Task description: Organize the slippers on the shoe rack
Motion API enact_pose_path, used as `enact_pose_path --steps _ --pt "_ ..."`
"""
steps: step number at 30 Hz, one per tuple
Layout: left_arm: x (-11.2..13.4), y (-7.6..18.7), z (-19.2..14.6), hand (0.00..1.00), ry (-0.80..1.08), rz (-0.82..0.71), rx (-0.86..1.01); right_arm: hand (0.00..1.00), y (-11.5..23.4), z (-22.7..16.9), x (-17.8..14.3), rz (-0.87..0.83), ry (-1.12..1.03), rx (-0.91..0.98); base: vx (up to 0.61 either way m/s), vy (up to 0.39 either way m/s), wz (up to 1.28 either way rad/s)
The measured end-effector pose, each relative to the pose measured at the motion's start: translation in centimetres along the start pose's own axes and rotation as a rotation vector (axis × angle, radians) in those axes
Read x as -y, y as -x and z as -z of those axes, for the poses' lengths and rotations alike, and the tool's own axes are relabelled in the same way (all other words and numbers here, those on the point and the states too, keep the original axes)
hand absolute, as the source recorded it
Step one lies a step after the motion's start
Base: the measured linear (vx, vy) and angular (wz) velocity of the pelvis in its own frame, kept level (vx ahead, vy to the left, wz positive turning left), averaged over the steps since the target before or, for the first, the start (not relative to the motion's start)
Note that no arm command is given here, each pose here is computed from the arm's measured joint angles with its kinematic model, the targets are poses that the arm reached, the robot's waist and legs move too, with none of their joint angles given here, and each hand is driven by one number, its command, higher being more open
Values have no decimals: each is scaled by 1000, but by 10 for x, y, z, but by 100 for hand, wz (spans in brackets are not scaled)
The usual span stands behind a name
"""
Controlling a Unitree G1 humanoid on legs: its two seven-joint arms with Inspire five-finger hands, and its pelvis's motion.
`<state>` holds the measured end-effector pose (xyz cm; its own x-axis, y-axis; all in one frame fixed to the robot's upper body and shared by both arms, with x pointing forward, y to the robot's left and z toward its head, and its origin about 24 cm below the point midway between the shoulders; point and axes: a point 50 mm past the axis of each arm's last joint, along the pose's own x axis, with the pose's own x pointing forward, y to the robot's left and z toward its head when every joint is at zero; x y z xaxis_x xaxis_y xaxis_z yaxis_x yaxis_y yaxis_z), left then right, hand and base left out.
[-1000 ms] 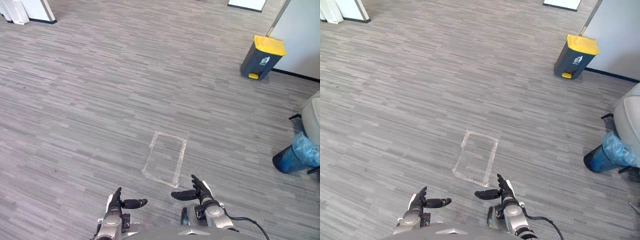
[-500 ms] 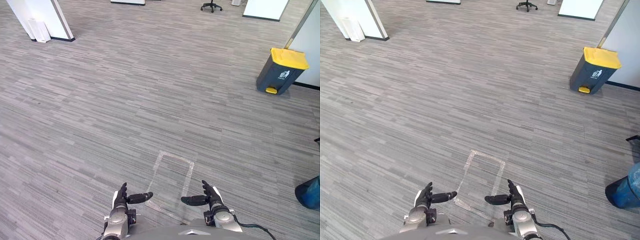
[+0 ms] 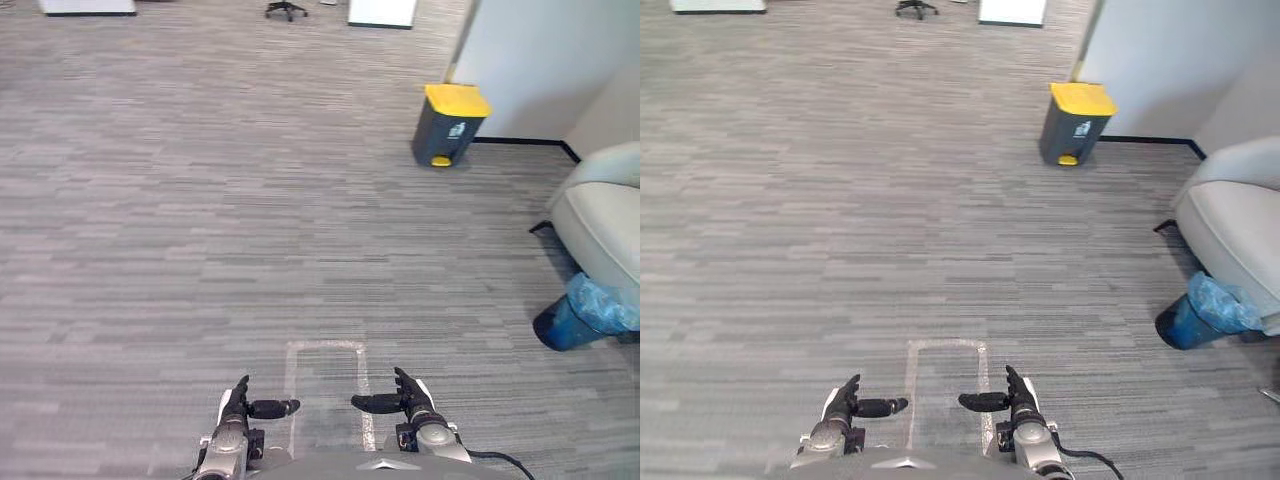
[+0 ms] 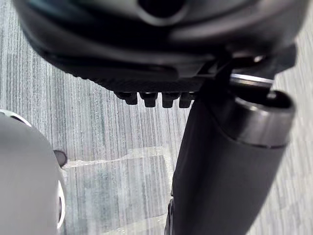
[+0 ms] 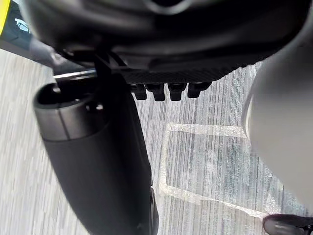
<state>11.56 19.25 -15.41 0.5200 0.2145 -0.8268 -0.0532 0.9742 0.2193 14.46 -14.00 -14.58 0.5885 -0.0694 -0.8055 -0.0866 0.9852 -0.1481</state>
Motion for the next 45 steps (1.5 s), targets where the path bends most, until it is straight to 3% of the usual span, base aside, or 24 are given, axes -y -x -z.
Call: enact_pose_path --steps 3,9,22,27,45 --pt "-1 -1 -1 100 -9 3 -2 100 -1 -1 5 10 6 4 208 -97 -38" --pt "21 0 -4 100 -43 82 0 100 -1 12 39 98 15 -43 188 -89 -31" --pt "15 1 -7 100 43 44 24 100 3 21 41 120 -26 -62 138 105 -93" --pt "1 0 -1 100 24 14 8 100 6 30 27 88 -47 -89 139 237 -74" --pt "15 -1 -3 100 5 62 -13 100 -1 23 46 117 -9 -99 48 -33 -54"
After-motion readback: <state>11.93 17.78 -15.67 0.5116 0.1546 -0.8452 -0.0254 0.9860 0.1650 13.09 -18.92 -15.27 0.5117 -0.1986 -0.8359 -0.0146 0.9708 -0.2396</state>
